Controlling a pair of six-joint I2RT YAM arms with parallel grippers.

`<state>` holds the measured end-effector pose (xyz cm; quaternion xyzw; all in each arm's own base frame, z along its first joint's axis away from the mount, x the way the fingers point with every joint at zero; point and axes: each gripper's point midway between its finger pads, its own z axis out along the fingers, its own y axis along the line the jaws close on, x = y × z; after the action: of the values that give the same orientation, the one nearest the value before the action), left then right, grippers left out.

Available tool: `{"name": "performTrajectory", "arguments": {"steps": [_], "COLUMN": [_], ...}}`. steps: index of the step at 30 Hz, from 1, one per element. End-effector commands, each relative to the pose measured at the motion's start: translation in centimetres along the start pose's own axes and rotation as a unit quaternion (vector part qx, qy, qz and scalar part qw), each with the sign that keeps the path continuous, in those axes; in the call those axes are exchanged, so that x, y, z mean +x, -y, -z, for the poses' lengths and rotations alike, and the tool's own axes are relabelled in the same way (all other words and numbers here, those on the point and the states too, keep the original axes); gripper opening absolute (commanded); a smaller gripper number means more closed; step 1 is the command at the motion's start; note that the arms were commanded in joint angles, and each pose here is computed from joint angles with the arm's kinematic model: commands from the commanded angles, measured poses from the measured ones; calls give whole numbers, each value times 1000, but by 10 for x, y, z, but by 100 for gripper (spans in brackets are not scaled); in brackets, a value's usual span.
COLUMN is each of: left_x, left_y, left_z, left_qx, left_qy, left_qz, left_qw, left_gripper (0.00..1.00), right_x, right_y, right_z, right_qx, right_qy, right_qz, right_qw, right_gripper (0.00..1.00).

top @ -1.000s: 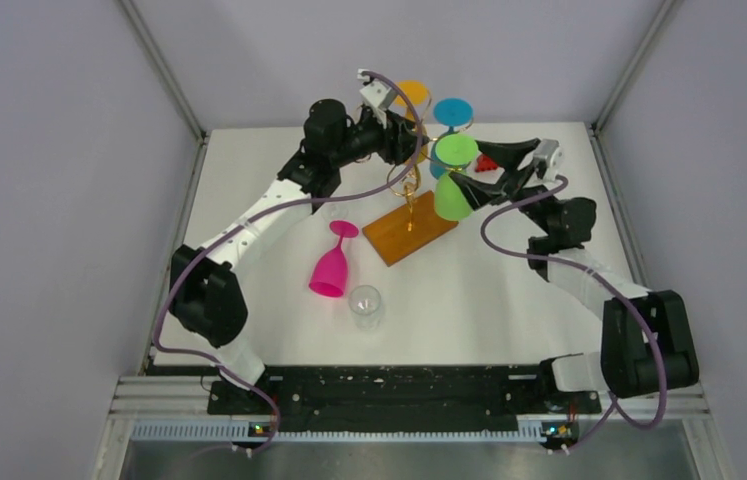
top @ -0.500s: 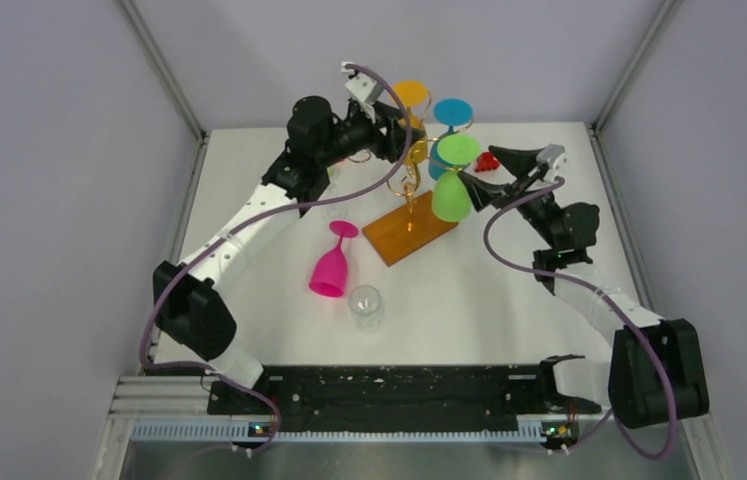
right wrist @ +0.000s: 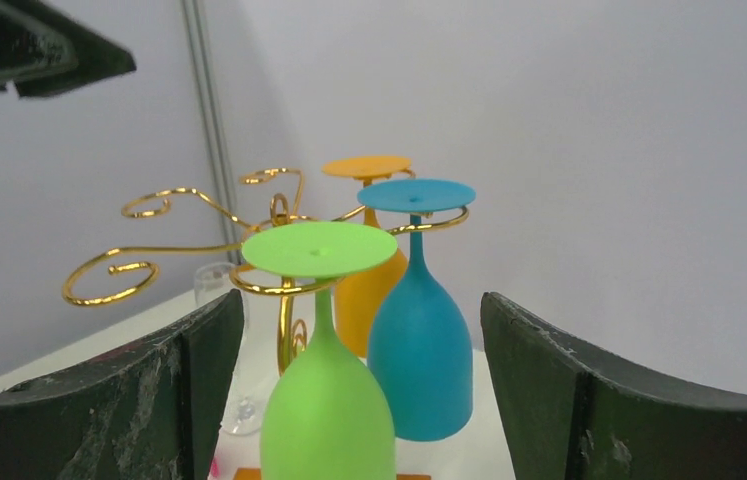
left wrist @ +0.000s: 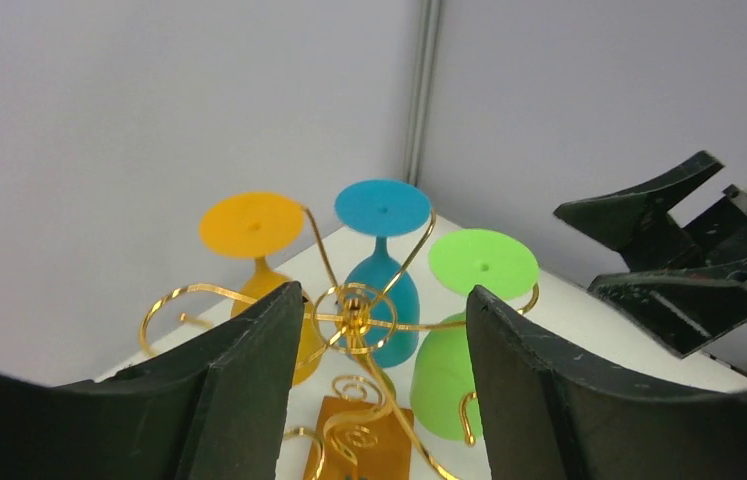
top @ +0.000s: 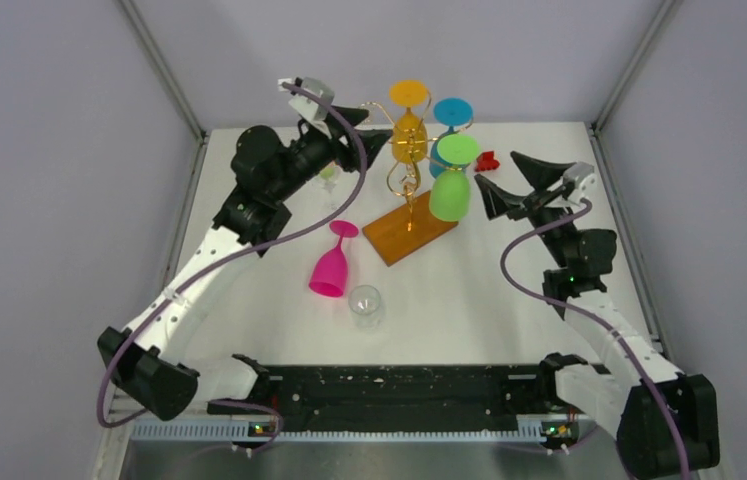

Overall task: Place the wine glass upside down on the wine glass rack
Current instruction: Adjust the wine glass in the wine rack, then pick up the wine glass at the center of the board.

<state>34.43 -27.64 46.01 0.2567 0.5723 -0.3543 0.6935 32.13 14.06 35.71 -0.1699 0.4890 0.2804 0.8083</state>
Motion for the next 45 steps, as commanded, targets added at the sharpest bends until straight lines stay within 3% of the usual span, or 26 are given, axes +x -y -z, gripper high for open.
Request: {"name": "performTrajectory", "arguments": {"steps": [1,9,17,22,27,34,45], "left_x": [10,65,144,193,225,239,277], "left_y": [-17,-11,-21,7,38,67,63], "left_z": [38,134,181,184,195,197,211], "left_qx": [-86,-173,-261,-223,-174,-134,-190], "left_qy": [16,-7,-144,-250,-299,-341,-418], "left_qz": [29,104,158,239,297,292,230], "left_qw": [996,979,942,912,890,883,858], "left_gripper": [65,63,65,66,65,65,64], "right_x": [-17,7,43,53,61,64,64], "right_y": [4,-10,-8,-7,-6,-6,-6], "right_z": [14,47,74,77,83,86,88], "right_qx": [46,64,97,100,110,114,111], "right_qy": [17,-25,-81,-108,-117,-120,-122], "right_qz": [-39,-110,-115,-118,-120,-123,-113], "right_qw": [998,992,985,982,980,978,980], "right_gripper": [87,86,85,85,85,85,85]}}
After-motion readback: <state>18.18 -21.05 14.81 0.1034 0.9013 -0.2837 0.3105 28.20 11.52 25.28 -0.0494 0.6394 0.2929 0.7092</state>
